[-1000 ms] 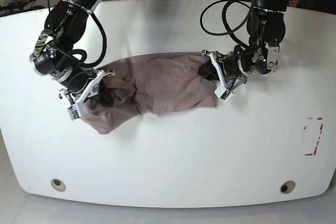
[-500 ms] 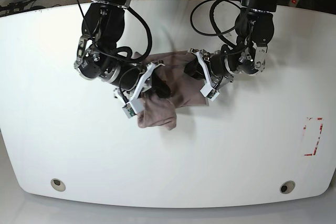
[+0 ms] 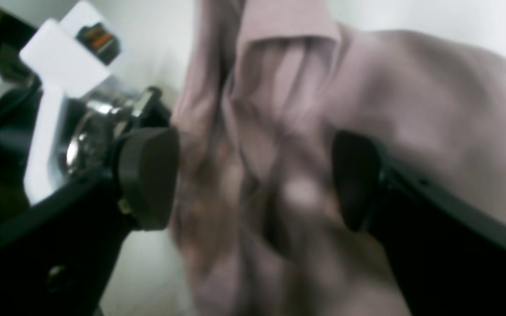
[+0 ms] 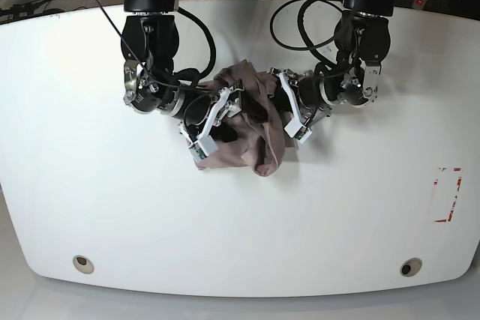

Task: Fold the T-shirt properly
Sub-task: 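Grasp the folded shirt with both grippers and fold it again inward, then grasp the folded bundle's edges with both grippers, then lift the bundle and carry it with the left gripper off the table edge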

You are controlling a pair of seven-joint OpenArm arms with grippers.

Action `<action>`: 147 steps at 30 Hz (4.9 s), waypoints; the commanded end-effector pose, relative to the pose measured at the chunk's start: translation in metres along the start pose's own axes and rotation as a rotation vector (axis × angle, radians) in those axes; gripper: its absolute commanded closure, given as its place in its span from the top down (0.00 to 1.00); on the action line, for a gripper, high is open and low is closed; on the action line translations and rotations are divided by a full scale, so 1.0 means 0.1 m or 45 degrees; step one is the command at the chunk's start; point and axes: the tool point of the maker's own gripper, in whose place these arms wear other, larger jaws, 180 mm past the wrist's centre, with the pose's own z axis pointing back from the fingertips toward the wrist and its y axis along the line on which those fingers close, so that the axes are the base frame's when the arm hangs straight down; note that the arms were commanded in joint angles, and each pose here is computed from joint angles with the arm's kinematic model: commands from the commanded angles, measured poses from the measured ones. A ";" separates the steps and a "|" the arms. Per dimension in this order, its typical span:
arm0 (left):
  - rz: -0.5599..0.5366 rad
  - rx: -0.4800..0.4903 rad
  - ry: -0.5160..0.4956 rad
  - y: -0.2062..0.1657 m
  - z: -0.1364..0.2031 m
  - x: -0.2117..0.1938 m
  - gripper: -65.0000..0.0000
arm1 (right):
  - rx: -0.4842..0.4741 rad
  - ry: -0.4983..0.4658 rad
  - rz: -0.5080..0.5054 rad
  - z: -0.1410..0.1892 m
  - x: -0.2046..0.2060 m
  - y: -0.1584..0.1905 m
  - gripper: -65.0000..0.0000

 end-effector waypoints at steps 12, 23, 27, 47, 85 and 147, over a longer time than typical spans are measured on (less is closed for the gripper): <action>-0.223 0.162 -0.271 0.31 0.86 0.54 0.38 | -0.036 -0.079 0.143 0.34 0.17 0.07 0.80; -0.221 0.461 -0.281 0.90 1.79 0.32 0.38 | 0.162 0.067 0.086 -0.11 -0.27 0.44 0.60; -0.238 0.523 -0.264 1.06 2.02 0.30 0.38 | 0.311 0.128 0.161 -0.35 -0.30 0.84 0.49; -0.333 0.436 -0.149 0.92 1.82 0.23 0.38 | 0.117 -0.042 0.131 -0.14 0.23 0.24 0.48; -0.748 0.301 0.205 0.73 0.81 0.27 0.38 | -0.345 0.111 0.199 0.38 0.25 -1.28 0.48; -0.345 0.565 -0.170 0.59 0.85 0.60 0.66 | -0.052 0.246 0.385 0.02 -0.50 0.11 0.19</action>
